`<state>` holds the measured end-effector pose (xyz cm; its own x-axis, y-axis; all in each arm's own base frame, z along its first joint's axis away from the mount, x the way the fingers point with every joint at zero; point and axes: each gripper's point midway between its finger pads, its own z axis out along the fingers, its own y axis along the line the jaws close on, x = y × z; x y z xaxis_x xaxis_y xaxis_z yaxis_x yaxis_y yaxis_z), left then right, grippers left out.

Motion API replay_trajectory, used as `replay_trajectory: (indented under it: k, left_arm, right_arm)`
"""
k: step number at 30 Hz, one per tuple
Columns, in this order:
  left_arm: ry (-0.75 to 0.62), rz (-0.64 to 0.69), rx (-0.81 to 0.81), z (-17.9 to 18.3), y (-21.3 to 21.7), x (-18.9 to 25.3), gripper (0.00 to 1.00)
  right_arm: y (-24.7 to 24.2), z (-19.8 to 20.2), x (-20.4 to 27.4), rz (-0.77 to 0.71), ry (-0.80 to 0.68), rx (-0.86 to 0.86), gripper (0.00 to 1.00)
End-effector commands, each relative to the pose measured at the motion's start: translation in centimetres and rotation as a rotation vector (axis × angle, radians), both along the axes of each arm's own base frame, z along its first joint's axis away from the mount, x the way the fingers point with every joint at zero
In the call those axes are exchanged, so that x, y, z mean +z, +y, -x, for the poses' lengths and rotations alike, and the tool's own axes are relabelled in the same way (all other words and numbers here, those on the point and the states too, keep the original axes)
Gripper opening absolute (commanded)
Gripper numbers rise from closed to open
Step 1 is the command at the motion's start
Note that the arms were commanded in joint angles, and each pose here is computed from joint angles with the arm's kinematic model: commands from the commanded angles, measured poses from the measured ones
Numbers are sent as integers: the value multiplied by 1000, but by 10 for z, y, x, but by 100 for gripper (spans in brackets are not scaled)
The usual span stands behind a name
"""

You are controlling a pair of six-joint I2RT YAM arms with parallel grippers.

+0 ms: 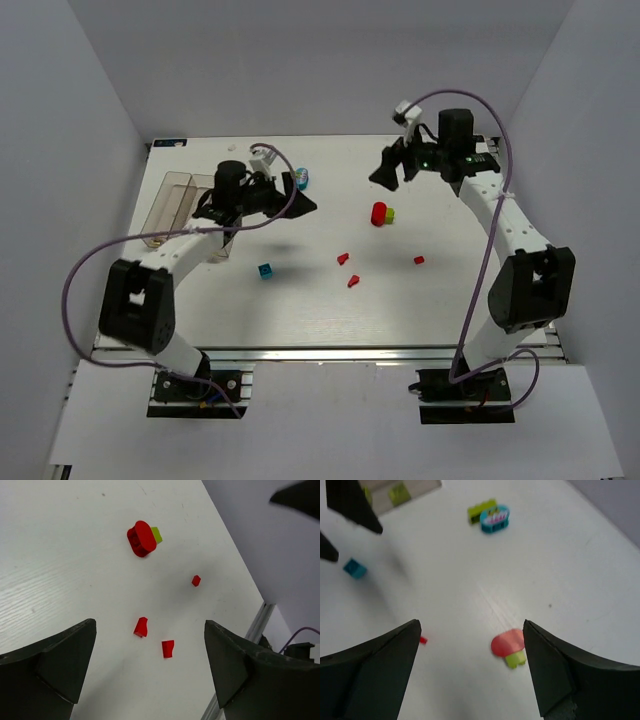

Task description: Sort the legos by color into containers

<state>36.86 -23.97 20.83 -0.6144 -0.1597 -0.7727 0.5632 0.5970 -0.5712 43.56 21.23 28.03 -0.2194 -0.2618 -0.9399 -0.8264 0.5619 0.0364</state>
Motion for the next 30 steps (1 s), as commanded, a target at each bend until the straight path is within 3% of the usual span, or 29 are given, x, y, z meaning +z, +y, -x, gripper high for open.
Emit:
replay_trajectory:
  k: [1,5,12,15,20,30]
  left_arm:
    - [111,56,-92,1,-29,-1,98]
    - [149,30,-146,5,-41,-20,98]
    - [116,8,-131,15,-33,-15,98]
    - [79,-6,-105,16,-28,-6,98]
    - [64,-15,-94,19,-24,1,98]
    - [52,-17,-96,21,-23,8,98]
  right_arm:
    - [-24,35,-84,114,137,179,87]
    - [-68,30,-127,254,105,220,82]
    - [-98,3,-163,442,-4,357,84]
    - [-97,-1,-177,449,-3,414,89]
    - [-88,-18,-184,460,-63,395,89]
    - [-74,-47,-202,485,-50,425,89]
